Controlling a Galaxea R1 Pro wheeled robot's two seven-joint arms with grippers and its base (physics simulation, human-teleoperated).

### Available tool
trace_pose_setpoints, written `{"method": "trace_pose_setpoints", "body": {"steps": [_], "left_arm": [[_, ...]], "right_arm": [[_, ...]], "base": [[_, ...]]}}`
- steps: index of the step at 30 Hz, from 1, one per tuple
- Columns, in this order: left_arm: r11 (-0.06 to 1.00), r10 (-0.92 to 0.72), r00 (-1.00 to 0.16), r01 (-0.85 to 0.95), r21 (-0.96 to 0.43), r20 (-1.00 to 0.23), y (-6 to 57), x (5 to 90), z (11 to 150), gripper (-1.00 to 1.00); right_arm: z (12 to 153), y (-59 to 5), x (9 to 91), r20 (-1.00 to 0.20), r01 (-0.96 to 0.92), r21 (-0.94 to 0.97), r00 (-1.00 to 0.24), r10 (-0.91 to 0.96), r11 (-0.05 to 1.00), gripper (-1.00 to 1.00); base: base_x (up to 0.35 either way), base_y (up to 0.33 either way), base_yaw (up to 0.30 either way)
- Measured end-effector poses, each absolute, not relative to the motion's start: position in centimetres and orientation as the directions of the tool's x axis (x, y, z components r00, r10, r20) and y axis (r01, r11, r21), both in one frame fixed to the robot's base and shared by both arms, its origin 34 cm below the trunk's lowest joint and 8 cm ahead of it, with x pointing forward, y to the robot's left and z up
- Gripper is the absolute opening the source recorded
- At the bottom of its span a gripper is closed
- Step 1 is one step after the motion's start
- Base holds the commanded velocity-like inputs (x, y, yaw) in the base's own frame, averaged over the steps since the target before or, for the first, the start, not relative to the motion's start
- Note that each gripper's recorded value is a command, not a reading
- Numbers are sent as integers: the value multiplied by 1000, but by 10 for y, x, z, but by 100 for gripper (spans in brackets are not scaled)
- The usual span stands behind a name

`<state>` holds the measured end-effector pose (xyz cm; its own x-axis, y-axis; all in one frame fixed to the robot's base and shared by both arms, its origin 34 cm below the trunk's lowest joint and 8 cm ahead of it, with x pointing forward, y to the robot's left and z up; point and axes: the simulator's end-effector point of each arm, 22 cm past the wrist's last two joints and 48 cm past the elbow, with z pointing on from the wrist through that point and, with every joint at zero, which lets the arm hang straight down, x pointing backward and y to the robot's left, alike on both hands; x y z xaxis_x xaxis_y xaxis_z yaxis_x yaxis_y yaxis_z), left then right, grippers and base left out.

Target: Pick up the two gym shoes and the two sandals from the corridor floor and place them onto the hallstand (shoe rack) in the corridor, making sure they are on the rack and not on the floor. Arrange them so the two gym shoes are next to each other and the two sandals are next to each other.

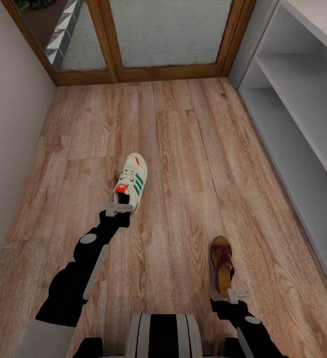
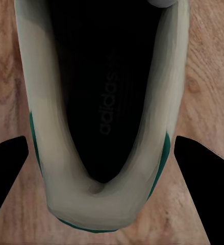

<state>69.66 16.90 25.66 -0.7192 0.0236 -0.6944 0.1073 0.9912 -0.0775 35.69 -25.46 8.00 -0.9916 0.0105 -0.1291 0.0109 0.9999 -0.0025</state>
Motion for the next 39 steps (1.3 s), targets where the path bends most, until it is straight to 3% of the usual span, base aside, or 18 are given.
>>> {"method": "trace_pose_setpoints", "body": {"steps": [18,27,39], "left_arm": [[991,26,-737,109,-82,-676,167,690,240,-100],[989,36,-736,125,-83,-676,160,689,241,-100],[989,35,-736,125,-84,-676,160,689,241,-100]], "right_arm": [[72,-255,345,-103,10,-3,-995,10,1000,100],[72,-255,345,-102,10,-3,-995,10,1000,100],[72,-255,345,-102,10,-3,-995,10,1000,100]], "base": [[2,0,0],[188,0,0],[24,0,0]]}}
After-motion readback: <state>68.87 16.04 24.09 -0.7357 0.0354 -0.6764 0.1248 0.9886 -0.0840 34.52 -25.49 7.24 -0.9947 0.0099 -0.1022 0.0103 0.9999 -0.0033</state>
